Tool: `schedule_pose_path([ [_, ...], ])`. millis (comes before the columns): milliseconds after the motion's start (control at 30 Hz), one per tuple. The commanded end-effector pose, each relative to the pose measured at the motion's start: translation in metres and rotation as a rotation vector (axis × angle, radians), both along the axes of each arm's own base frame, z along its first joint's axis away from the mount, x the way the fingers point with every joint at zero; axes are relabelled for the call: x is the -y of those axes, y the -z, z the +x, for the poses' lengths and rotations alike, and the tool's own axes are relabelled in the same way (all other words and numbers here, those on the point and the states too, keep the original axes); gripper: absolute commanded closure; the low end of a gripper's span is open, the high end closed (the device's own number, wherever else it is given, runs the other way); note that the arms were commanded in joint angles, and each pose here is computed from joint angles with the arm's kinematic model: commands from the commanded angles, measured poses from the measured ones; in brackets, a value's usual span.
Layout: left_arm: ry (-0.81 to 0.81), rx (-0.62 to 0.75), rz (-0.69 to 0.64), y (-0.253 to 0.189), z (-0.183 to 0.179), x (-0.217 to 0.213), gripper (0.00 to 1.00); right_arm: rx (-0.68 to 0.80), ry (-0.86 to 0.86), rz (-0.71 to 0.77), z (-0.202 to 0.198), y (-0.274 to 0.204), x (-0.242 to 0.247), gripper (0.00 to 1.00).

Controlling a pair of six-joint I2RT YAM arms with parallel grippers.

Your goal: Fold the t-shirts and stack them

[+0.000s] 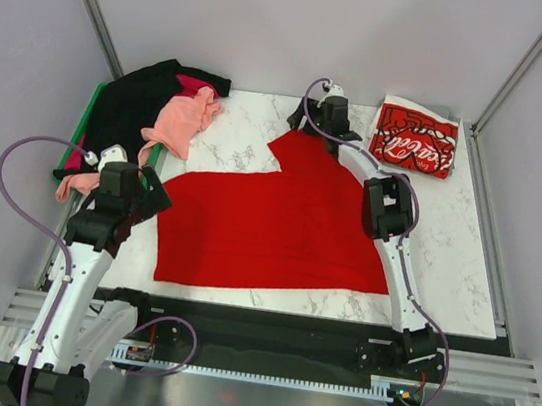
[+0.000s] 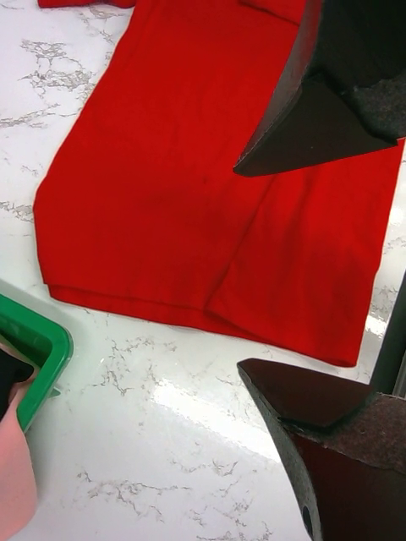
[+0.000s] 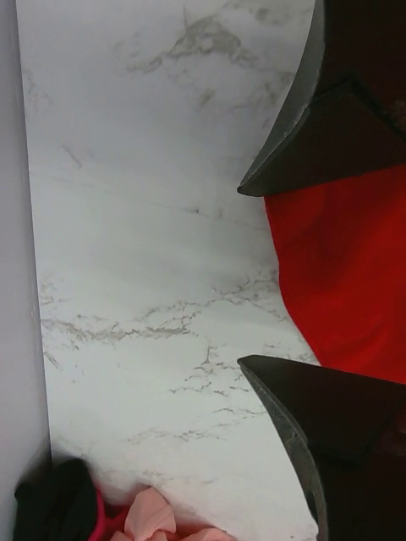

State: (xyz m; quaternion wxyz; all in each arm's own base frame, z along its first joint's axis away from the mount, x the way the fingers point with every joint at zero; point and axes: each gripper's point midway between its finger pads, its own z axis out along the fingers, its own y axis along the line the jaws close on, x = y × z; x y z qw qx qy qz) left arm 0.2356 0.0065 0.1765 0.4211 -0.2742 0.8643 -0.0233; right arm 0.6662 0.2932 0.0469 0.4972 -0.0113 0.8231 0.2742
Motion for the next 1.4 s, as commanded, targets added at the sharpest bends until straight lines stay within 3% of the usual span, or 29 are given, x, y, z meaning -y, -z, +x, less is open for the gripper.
schedule_pose_path([
  [0,0.036,0.037,0.022,-0.007,0.006,0.003,0.05,-0.050,0.114,-0.088,0.008,0.001,0.055,0.17],
  [267,0.041,0.042,0.021,-0.006,0.006,0.004,0.05,-0.074,0.097,-0.108,0.004,-0.005,0.068,0.18],
  [367,0.041,0.040,0.021,-0.006,0.006,0.004,0.05,-0.103,0.069,-0.111,-0.003,0.000,0.061,0.24],
  [600,0.039,0.049,0.021,-0.007,0.006,0.003,0.05,-0.158,-0.024,-0.163,-0.038,0.024,0.017,0.25],
  [833,0.040,0.057,0.022,-0.009,0.006,0.003,0.05,-0.192,0.002,-0.174,-0.043,0.040,0.014,0.36],
  [1033,0.040,0.055,0.022,-0.008,0.006,0.003,0.05,-0.182,0.028,-0.189,-0.033,0.039,0.016,0.71],
  [1067,0.039,0.054,0.023,-0.008,0.006,0.003,0.05,-0.174,0.036,-0.191,-0.030,0.036,0.018,0.90],
  [1100,0.039,0.052,0.026,-0.007,0.006,0.003,0.05,-0.167,0.047,-0.197,-0.028,0.035,0.020,0.97],
  [1367,0.025,-0.002,0.030,0.005,0.029,0.002,0.05,-0.094,0.073,-0.206,-0.018,-0.014,0.042,1.00],
])
